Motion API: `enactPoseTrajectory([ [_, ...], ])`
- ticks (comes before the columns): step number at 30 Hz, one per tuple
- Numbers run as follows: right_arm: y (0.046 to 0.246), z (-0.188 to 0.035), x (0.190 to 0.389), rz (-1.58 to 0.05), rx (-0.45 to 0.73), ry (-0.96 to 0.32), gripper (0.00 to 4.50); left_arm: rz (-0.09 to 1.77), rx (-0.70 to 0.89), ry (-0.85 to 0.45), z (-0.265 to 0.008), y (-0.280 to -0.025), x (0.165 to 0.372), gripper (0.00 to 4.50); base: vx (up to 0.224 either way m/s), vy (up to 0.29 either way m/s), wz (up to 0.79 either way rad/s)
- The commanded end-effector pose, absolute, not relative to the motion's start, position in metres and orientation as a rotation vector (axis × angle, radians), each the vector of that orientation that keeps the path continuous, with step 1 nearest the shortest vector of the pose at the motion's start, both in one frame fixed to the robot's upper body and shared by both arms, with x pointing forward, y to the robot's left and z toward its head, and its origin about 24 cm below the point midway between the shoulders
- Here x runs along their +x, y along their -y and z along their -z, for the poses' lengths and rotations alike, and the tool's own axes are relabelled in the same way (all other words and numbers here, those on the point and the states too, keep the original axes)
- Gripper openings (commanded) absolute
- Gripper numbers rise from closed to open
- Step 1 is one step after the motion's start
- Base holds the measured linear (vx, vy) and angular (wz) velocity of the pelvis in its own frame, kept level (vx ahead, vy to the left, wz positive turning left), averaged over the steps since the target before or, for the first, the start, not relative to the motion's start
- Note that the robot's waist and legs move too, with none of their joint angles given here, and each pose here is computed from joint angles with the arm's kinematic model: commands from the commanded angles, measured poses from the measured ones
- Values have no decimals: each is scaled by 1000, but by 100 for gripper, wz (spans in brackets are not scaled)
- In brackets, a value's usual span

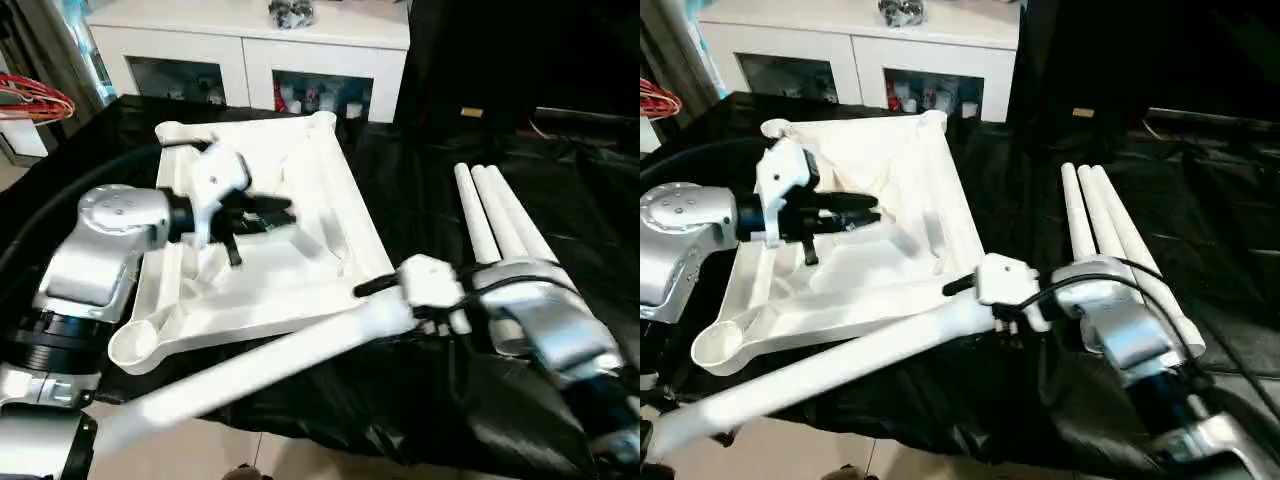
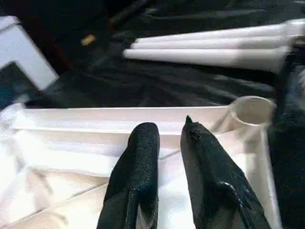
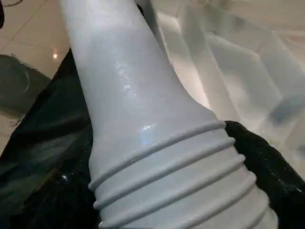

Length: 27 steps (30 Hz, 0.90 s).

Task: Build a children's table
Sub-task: Insert table leg to table base

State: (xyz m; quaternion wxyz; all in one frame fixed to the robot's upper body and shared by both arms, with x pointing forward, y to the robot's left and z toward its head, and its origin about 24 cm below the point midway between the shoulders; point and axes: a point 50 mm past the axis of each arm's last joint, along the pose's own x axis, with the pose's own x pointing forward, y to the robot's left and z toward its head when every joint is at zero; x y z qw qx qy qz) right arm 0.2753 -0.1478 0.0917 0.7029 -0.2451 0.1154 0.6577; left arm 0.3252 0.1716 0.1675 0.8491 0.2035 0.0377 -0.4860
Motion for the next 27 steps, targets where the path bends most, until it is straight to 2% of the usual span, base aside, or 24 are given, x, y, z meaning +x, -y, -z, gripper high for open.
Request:
enactPoseTrajectory([
  [1, 157, -102, 277, -1421, -524, -229, 317, 984, 421, -62, -169, -176, 326, 101, 0, 0, 0],
  [9, 182, -110, 266, -1347, -481, -273, 317, 916, 419, -2, -177, -176, 328, 101, 0, 0, 0],
  [22, 201, -125, 238, -1280, -384, -306, 317, 825, 381, 11, -178, -190, 309, 101, 0, 0, 0],
  [27, 206, -127, 231, -1259, -378, -332, 317, 749, 382, 64, -190, -196, 313, 101, 0, 0, 0],
])
